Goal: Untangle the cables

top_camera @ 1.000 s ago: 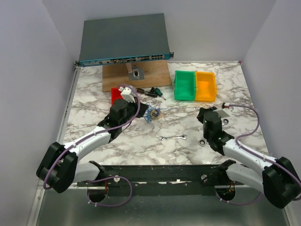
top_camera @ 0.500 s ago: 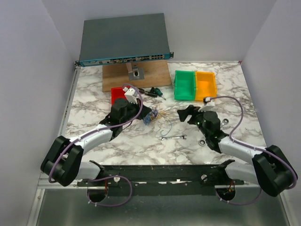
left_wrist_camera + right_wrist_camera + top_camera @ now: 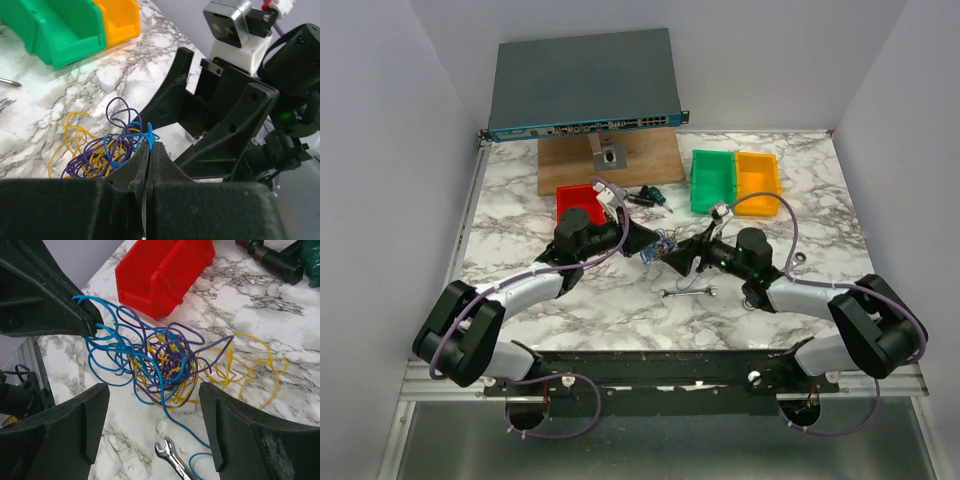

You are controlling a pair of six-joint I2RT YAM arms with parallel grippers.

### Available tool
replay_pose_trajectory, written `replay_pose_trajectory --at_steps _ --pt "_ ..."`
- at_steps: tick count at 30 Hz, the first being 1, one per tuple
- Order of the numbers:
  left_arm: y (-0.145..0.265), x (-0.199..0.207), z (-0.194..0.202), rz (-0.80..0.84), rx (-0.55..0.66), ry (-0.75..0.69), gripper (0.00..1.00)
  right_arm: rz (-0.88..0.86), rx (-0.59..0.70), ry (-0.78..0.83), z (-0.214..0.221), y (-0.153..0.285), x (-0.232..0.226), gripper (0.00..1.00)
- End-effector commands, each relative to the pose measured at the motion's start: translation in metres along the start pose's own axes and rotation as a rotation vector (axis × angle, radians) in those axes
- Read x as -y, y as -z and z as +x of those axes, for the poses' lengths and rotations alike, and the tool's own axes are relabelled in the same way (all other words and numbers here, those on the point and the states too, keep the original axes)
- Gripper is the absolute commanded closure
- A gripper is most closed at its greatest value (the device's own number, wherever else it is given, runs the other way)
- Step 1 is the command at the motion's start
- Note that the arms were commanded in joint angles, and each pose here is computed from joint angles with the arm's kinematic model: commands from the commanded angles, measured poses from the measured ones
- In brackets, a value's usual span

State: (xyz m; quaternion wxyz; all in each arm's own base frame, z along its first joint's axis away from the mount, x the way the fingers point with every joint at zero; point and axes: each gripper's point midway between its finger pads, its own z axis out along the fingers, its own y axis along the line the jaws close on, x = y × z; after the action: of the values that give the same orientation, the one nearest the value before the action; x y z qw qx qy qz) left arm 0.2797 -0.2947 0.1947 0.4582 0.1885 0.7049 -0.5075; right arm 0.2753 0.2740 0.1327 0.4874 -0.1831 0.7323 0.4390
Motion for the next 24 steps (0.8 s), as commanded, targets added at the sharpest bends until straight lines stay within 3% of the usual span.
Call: replay_pose_trajectory --at_steps 1,2,4,7,11,16,20,24 --pt "-0.005 0.028 -0.010 0.144 0.011 -0.033 1.00 -0.085 0.012 0.032 -0.008 -0.007 -0.015 0.21" --pt "-0.006 0.029 -0.009 0.147 0.009 -0.031 1.00 -0.077 0.009 0.029 -0.008 -0.008 -0.013 0.26" --pt "-0.006 0.031 -0.009 0.161 0.007 -0.029 1.00 -0.039 0.006 0.020 -0.009 -0.010 -0.006 0.50" --pt "-0.004 0.034 -0.010 0.171 0.015 -0.036 1.00 0.167 0.035 -0.022 -0.014 -0.009 0.028 0.97" --pt "-0.001 0.016 -0.011 0.054 0.030 -0.031 1.00 0.679 0.194 -0.105 -0.034 0.035 0.103 0.99" --pt "0.015 -0.052 -0.010 -0.348 0.052 0.029 1.00 1.266 0.479 -0.209 -0.044 0.143 0.158 0.99" --pt "0.036 -0.076 -0.014 -0.508 0.091 0.049 1.00 1.439 0.681 -0.281 -0.042 0.196 0.162 0.99" --pt "0.054 -0.090 -0.019 -0.629 0.133 0.047 1.00 1.484 0.774 -0.302 -0.044 0.219 0.159 0.99"
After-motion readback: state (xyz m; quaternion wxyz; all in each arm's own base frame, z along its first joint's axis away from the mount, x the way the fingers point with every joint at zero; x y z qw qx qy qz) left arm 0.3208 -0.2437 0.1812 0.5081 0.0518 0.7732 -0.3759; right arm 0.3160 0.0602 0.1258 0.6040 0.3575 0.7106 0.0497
